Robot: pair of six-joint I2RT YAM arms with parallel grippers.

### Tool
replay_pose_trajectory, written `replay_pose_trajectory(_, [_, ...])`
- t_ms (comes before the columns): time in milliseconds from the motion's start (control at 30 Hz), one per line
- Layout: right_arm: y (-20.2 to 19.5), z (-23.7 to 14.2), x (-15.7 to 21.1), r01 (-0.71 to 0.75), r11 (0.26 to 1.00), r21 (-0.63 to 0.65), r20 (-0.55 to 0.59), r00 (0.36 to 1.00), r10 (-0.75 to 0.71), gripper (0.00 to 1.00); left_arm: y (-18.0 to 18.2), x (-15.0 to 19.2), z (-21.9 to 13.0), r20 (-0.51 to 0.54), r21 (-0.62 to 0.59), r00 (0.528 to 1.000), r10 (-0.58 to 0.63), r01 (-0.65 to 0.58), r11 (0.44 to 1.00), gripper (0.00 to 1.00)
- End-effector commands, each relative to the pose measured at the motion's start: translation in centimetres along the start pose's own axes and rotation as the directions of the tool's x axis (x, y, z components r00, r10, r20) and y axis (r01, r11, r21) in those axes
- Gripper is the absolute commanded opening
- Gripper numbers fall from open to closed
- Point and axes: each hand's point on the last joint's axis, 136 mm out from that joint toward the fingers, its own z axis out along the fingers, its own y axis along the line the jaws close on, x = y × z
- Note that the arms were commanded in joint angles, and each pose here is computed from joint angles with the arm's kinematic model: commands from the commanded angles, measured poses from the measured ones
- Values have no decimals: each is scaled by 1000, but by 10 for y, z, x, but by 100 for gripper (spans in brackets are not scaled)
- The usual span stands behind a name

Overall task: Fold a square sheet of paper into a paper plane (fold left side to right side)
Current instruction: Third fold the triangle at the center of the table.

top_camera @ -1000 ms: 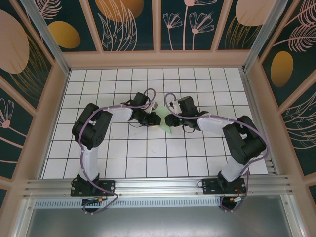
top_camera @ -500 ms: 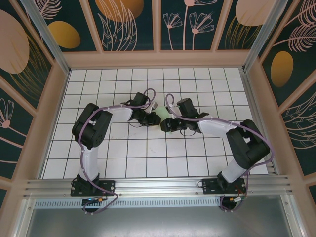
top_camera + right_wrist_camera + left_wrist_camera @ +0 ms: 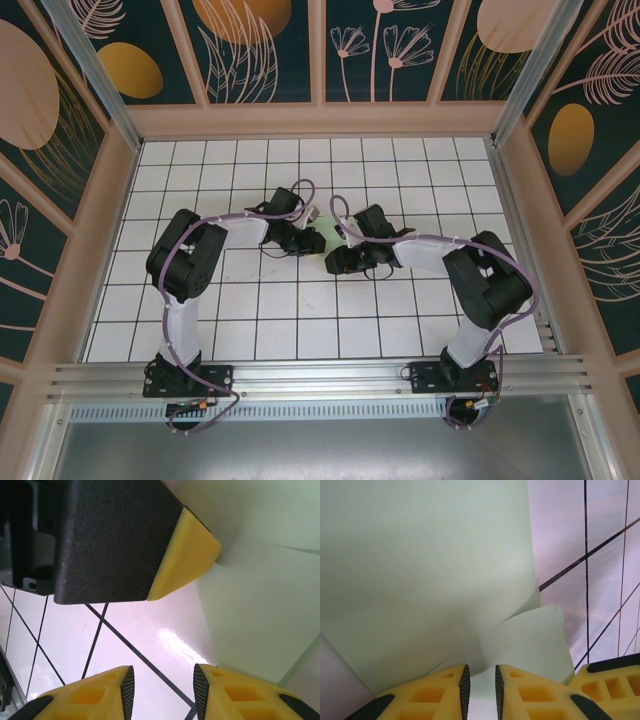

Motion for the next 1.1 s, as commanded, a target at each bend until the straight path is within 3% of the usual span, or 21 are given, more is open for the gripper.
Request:
replay_pose_trajectory(0, [-7, 6, 3, -28, 999, 30, -26, 999, 29, 39, 38, 14, 18, -27, -111, 999, -41, 38, 993, 25])
replay_pose_trajectory(667, [-24, 9, 29, -79, 993, 89, -94, 992, 87, 39, 40, 12, 18, -20, -120, 999, -44, 41, 992, 25])
replay_pose_trajectory(1067, [-40, -1, 64, -146, 974, 171, -177, 968, 176, 30, 42, 13, 19, -18, -132, 999, -46, 43, 990, 24])
